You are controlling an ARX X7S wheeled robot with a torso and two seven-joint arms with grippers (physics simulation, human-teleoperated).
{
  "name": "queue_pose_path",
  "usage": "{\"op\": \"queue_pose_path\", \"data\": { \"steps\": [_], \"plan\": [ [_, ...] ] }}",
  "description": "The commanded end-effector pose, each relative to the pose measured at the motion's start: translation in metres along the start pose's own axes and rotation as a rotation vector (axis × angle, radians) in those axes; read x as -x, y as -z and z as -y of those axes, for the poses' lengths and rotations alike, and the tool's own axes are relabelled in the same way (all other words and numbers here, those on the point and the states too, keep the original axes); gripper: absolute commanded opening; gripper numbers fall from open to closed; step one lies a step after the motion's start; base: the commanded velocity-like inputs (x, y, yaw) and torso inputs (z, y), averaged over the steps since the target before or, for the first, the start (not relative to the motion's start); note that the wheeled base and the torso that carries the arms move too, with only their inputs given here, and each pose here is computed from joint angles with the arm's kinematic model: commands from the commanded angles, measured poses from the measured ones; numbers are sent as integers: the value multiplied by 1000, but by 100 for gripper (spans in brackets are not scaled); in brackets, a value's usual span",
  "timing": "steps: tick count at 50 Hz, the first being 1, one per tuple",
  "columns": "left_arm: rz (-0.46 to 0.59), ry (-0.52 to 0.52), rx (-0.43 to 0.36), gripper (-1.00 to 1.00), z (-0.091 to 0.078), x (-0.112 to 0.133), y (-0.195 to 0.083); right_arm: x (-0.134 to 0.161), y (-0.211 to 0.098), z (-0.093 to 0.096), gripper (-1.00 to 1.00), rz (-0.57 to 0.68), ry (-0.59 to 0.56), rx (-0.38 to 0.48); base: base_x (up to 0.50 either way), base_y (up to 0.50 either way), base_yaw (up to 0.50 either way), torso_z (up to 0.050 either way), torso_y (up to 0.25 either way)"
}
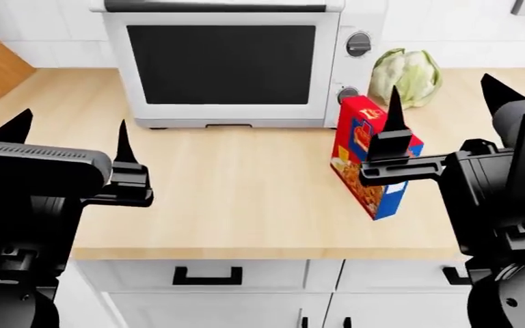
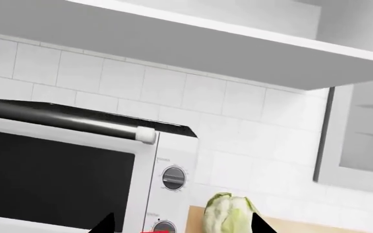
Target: Pick the boxed food and honey bottle from the counter and place them in the cabinets closest to them.
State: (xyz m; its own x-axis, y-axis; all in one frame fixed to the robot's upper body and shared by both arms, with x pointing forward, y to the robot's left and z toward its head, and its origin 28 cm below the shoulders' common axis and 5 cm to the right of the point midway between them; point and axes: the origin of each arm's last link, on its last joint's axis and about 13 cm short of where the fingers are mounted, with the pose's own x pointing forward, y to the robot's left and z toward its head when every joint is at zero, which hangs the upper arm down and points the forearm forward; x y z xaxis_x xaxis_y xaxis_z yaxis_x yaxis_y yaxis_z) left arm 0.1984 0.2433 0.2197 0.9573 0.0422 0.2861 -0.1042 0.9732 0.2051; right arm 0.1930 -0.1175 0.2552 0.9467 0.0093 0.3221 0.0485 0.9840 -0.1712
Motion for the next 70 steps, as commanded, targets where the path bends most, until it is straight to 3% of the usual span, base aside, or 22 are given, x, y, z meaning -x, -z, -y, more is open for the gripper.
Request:
{"op": "queue_pose_path", "data": {
  "steps": [1, 44, 54, 70],
  "plan": [
    [19, -5, -14, 100, -2, 1, -5, 3, -6, 1, 100, 13, -9, 2, 164, 0, 0, 0, 0],
    [37, -25, -28, 100, -5, 3, -9, 7, -28, 5, 100, 69, -19, 7, 184, 0, 0, 0, 0],
    [30, -22, -31, 100, -3, 3, -6, 22, -33, 9, 100, -73, -12, 102, 6, 0, 0, 0, 0],
    [28, -14, -24, 100, -1, 4, -2, 26, -42, 28, 100, -228, -13, 74, 0, 0, 0, 0, 0]
  ]
}}
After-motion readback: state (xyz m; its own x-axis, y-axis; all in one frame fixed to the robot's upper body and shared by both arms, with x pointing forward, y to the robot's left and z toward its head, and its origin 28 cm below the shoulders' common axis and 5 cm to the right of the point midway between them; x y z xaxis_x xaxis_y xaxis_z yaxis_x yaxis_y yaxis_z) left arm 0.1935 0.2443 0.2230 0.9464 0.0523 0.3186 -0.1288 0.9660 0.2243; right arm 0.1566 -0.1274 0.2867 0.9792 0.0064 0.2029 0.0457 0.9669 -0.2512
